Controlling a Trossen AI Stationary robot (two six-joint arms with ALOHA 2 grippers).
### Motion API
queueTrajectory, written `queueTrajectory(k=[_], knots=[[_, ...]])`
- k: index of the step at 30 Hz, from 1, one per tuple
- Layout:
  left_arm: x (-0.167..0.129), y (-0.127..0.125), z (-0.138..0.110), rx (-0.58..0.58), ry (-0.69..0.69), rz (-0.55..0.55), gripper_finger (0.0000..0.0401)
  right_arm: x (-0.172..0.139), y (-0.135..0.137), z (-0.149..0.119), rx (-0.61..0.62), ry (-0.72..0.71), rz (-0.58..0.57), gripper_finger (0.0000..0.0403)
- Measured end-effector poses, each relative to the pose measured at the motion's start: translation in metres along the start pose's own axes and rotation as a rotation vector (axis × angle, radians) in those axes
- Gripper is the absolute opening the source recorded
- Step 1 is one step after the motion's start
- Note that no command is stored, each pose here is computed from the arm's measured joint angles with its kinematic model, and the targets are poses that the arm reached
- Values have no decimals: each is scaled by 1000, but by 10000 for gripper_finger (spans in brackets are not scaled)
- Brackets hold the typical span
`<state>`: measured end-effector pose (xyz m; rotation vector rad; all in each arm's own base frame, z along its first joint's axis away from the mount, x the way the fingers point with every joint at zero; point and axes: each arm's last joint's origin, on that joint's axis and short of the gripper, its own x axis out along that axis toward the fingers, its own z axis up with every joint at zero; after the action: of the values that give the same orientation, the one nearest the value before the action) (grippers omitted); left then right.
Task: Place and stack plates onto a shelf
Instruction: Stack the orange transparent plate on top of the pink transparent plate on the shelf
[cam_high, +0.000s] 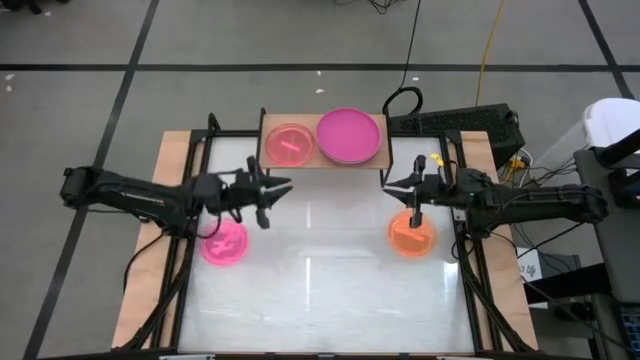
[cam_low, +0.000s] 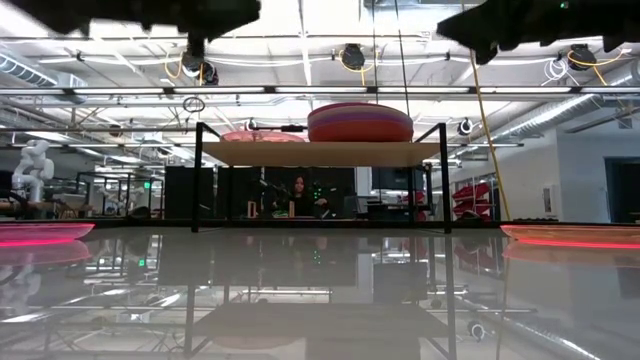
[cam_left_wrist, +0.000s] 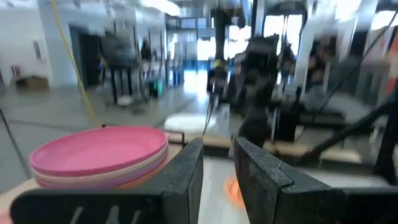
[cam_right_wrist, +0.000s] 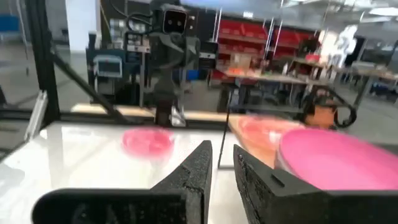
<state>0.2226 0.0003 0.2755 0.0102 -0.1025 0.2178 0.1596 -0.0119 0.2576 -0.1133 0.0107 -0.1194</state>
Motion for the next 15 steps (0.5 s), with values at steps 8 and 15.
queueTrajectory(k=[8, 15], knots=[[-30, -5, -46, -108, -132, -49, 97, 31, 2, -1, -11, 235, 31, 50], [-31, -8, -50, -105, -109, -56, 97, 43, 18, -41, 54, 690, 124, 50]])
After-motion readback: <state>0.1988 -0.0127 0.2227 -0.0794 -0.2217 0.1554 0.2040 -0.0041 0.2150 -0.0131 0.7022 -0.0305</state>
